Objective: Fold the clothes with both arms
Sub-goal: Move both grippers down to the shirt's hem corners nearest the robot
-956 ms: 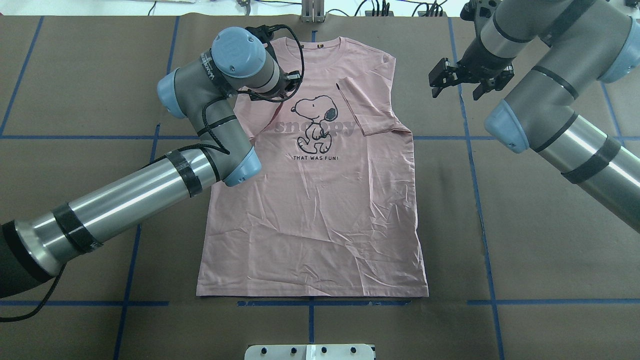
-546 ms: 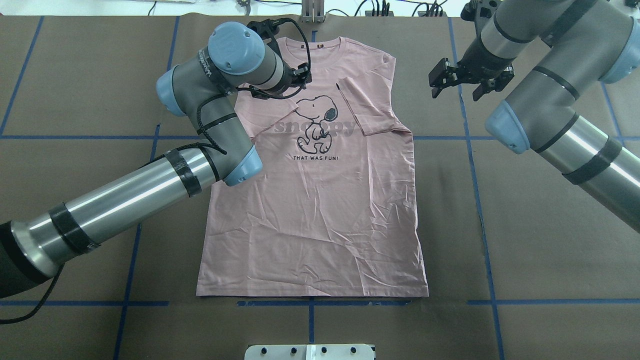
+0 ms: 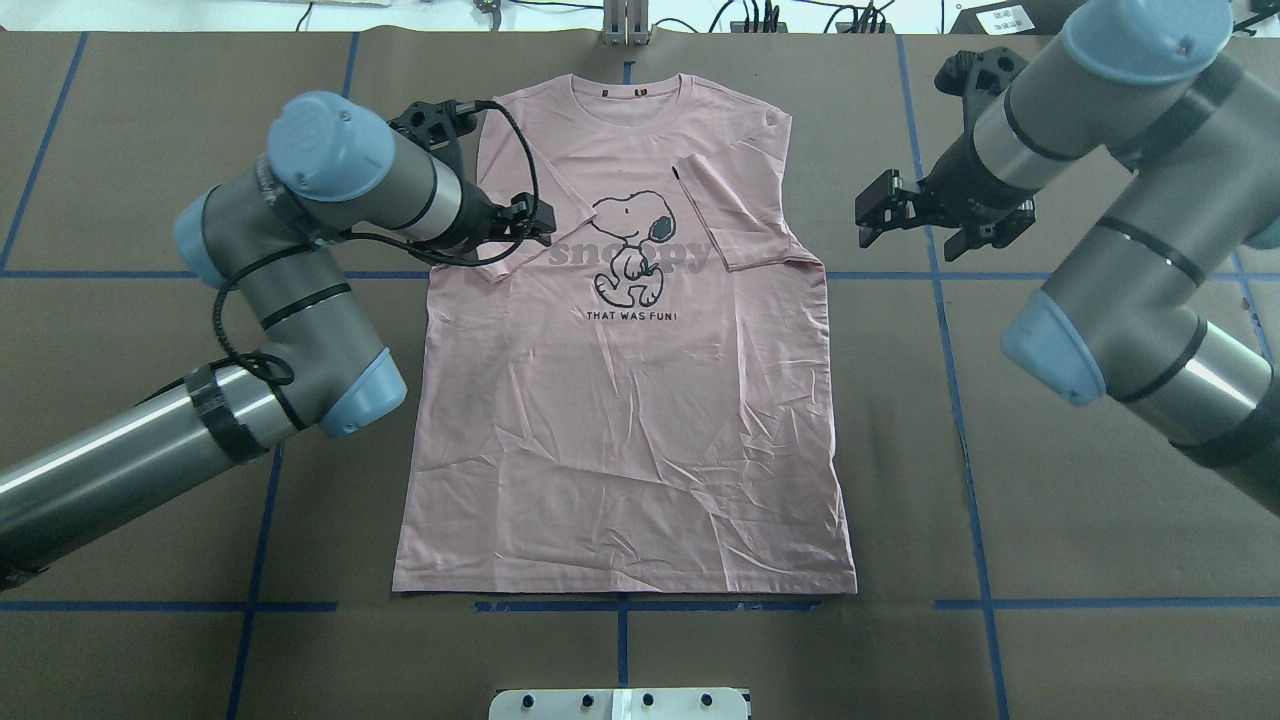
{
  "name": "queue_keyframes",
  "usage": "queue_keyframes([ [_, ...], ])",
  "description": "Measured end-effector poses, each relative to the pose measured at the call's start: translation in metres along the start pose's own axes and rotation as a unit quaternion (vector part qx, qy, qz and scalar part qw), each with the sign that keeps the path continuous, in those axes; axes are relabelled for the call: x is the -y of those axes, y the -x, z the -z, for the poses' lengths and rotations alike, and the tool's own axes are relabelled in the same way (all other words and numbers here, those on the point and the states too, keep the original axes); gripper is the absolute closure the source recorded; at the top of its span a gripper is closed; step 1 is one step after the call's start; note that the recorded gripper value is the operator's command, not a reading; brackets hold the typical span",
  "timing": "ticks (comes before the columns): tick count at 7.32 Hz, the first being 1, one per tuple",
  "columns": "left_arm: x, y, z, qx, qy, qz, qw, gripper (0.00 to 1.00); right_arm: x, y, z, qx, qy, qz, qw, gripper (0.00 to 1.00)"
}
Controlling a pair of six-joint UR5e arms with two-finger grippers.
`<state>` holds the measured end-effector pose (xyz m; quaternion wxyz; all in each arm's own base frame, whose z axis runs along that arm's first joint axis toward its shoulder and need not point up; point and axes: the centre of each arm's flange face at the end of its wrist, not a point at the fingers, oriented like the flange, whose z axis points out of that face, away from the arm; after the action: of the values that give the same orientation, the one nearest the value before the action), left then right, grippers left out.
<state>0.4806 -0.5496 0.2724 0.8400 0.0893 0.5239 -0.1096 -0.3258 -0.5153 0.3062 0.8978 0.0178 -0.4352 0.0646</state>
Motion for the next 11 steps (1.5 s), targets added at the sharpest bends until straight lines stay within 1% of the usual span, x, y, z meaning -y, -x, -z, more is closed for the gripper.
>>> queue_keyframes([
  [2, -0.029, 0.05, 0.04, 0.007, 0.005, 0.0, 1.0, 0.0, -0.081, 0.027, -0.018, -0.007, -0.015, -0.009, 0.9998, 0.0],
  [3, -0.045, 0.067, 0.062, 0.016, 0.007, 0.002, 0.9998, 0.0, -0.129, 0.035, -0.022, -0.002, -0.017, -0.014, 0.9998, 0.0],
  [4, -0.06, 0.073, 0.09, 0.026, 0.01, 0.005, 0.9996, 0.0, -0.177, 0.033, -0.028, 0.001, -0.021, -0.021, 0.9996, 0.0],
  [5, -0.07, 0.07, 0.116, 0.043, 0.007, 0.01, 0.999, 0.0, -0.219, 0.026, -0.043, -0.003, -0.028, -0.023, 0.9993, 0.0],
  [6, -0.077, 0.065, 0.136, 0.062, 0.001, 0.015, 0.998, 0.0, -0.25, 0.02, -0.058, -0.008, -0.034, -0.02, 0.9992, 0.0],
  [7, -0.08, 0.062, 0.148, 0.071, -0.004, 0.017, 0.9973, 0.0, -0.272, 0.015, -0.074, -0.016, -0.035, -0.015, 0.9991, 0.0],
  [8, -0.082, 0.061, 0.152, 0.076, -0.006, 0.017, 0.997, 0.0, -0.284, 0.013, -0.089, -0.026, -0.035, -0.011, 0.999, 0.0],
  [9, -0.082, 0.061, 0.153, 0.078, -0.006, 0.017, 0.9968, 0.0, -0.291, 0.012, -0.102, -0.035, -0.034, -0.008, 0.9988, 0.0],
  [11, -0.083, 0.059, 0.151, 0.079, -0.005, 0.016, 0.9968, 0.0, -0.296, 0.01, -0.118, -0.047, -0.031, -0.005, 0.9984, 0.0],
])
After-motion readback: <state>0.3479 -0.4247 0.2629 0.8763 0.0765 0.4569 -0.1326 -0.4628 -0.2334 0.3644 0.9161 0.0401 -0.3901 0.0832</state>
